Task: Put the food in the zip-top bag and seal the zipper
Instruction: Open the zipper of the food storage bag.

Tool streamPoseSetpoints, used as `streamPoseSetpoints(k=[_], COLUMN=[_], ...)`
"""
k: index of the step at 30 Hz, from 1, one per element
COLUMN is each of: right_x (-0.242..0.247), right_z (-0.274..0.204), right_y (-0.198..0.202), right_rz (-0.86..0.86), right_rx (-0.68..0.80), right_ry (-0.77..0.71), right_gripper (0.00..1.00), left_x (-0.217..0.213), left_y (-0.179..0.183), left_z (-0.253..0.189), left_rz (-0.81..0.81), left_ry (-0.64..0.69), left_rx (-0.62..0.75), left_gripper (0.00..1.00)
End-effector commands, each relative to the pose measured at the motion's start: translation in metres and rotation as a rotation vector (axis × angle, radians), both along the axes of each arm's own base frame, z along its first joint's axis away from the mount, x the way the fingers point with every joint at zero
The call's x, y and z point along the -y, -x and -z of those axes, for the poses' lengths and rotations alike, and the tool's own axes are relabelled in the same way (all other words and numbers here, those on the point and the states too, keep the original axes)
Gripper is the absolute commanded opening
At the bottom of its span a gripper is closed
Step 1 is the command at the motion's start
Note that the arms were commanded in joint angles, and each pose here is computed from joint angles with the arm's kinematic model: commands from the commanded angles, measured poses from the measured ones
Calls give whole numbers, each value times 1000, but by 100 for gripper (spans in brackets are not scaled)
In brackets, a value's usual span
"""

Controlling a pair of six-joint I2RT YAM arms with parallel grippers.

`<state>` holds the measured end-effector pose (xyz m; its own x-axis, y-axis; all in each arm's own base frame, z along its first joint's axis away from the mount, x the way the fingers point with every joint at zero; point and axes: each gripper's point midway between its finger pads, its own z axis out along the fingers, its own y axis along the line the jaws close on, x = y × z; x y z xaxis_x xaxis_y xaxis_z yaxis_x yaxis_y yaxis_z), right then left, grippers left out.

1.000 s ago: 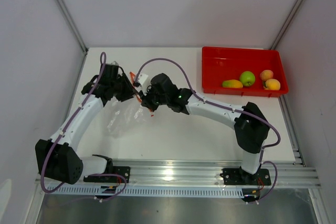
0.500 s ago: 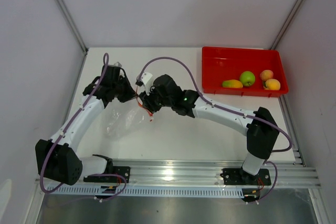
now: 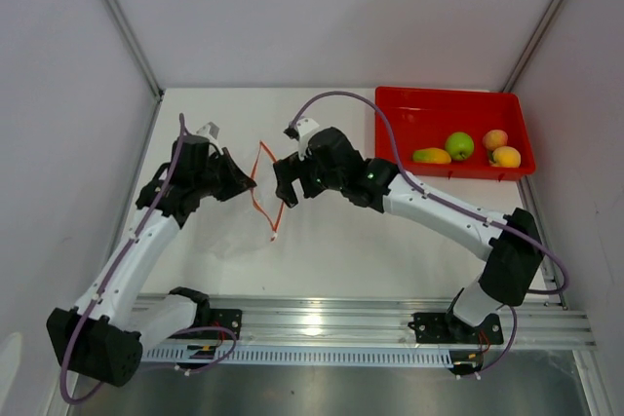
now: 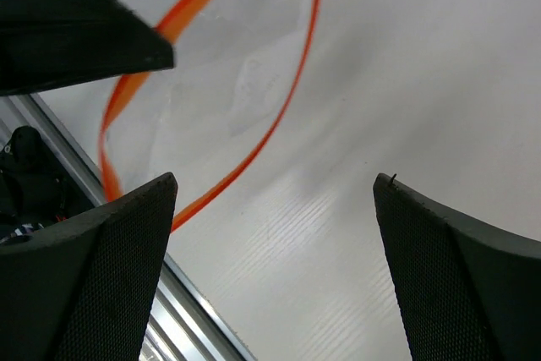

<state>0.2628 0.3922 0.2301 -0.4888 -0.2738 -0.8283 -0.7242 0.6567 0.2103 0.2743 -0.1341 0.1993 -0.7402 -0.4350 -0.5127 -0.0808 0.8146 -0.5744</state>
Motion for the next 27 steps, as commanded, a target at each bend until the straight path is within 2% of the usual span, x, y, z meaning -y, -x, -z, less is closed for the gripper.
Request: streamPoseSetpoints(k=[1,5,8,11,13,15,17,19,22,24,27], right_x=[-5,-18,-33,-44,-47,-47,-46,-43,-35,-30,-27], right_z=[2,10,9,1,1,-5,-10,-15,-19,-21,-31], right_y=[-2,-5,1,3,7,7,10,10,7,10,14], right_rz=[41,33,-10,-46,-66,-77,-78,-66,-34,-25,-10], right_rx=[-85,-131,-171,-191,-200,-176,-153,-137,-124,-110,-62], right_ry=[-60,-93,-137,-181,-180,-179,-174,-174,-152,-131,-106], right_gripper=[100,99,95,82,49,24,10,0,0,0,0], left_x=[6,5,4,5,5,3,3,5,9,12,11], left_y=[13,26,33,36,37,37,37,37,39,41,43], left_z=[-22,-27,-26,-24,-29,-30,-32,-34,-35,-35,-32], left_rz=[56,63,73,88,94,93,95,100,114,121,117], left_ry=[25,34,33,28,18,-1,-11,-16,-19,-30,-55], left_rx=[82,101,103,93,111,117,123,126,133,138,139], left_gripper=[1,1,1,1,0,1,1,1,1,7,23])
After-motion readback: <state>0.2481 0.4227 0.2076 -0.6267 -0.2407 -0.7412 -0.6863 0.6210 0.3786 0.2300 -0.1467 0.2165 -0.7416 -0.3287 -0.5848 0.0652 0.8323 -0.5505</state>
